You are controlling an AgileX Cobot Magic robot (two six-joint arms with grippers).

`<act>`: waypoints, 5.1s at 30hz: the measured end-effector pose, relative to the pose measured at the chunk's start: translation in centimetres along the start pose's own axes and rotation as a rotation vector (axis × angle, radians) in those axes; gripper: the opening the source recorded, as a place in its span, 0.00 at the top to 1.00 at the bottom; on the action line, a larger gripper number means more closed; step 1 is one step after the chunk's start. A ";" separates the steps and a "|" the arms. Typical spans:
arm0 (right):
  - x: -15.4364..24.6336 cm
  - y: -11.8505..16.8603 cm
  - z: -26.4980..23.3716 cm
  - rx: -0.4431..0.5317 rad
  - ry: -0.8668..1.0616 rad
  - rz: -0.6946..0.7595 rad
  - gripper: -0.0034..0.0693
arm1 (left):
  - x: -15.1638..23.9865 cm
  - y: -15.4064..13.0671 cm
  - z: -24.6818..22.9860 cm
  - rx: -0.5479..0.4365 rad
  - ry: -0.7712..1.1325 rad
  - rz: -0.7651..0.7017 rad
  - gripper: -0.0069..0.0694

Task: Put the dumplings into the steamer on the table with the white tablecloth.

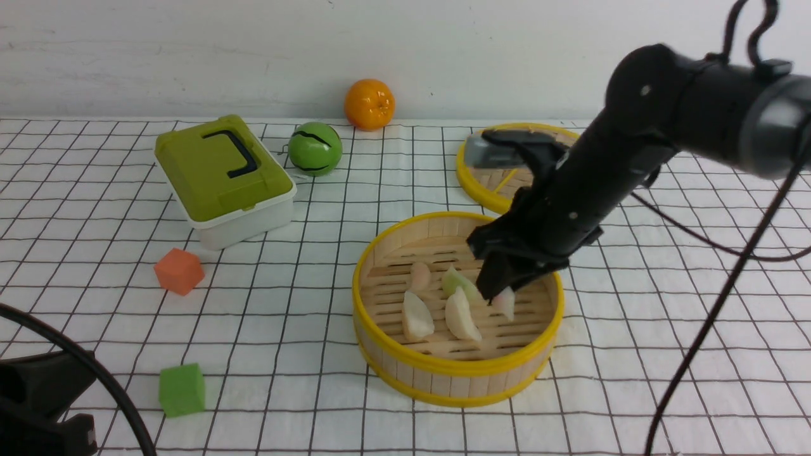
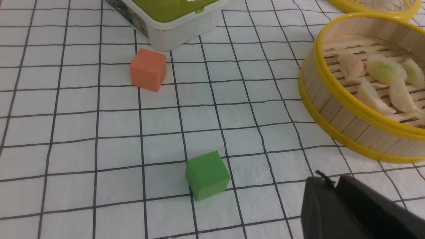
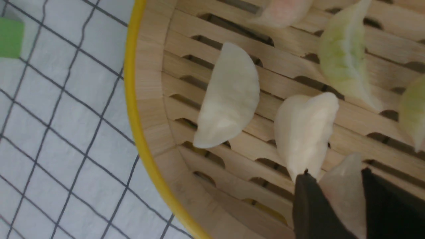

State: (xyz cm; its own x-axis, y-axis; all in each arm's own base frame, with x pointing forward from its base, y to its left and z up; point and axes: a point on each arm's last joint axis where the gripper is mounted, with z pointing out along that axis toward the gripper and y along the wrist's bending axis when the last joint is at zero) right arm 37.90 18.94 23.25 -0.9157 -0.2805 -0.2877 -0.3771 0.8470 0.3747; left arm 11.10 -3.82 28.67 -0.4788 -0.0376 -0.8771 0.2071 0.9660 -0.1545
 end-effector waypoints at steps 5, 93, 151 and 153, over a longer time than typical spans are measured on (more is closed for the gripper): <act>0.1 -0.5 2.5 0.085 0.028 0.051 0.71 | 0.0 0.0 0.0 0.000 0.000 0.000 0.83; 36.9 -5.9 -7.8 0.531 -1.037 0.117 0.95 | 0.0 0.0 0.0 -0.001 0.000 0.002 0.74; 36.9 -5.9 -7.8 0.530 -1.037 0.121 0.84 | 12.9 4.0 -0.6 -0.191 -0.196 -0.050 0.89; 36.9 -5.9 -7.8 0.530 -1.037 0.121 0.84 | 12.9 4.0 -0.6 -0.191 -0.195 -0.049 0.89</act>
State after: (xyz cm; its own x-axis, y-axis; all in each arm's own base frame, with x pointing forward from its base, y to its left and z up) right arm 5.22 0.04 17.29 -0.2980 0.1104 -0.9482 0.0343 0.9939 0.1050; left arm 5.27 -0.34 17.01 -0.3067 -0.1161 -0.9447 0.0142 0.9919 -0.1265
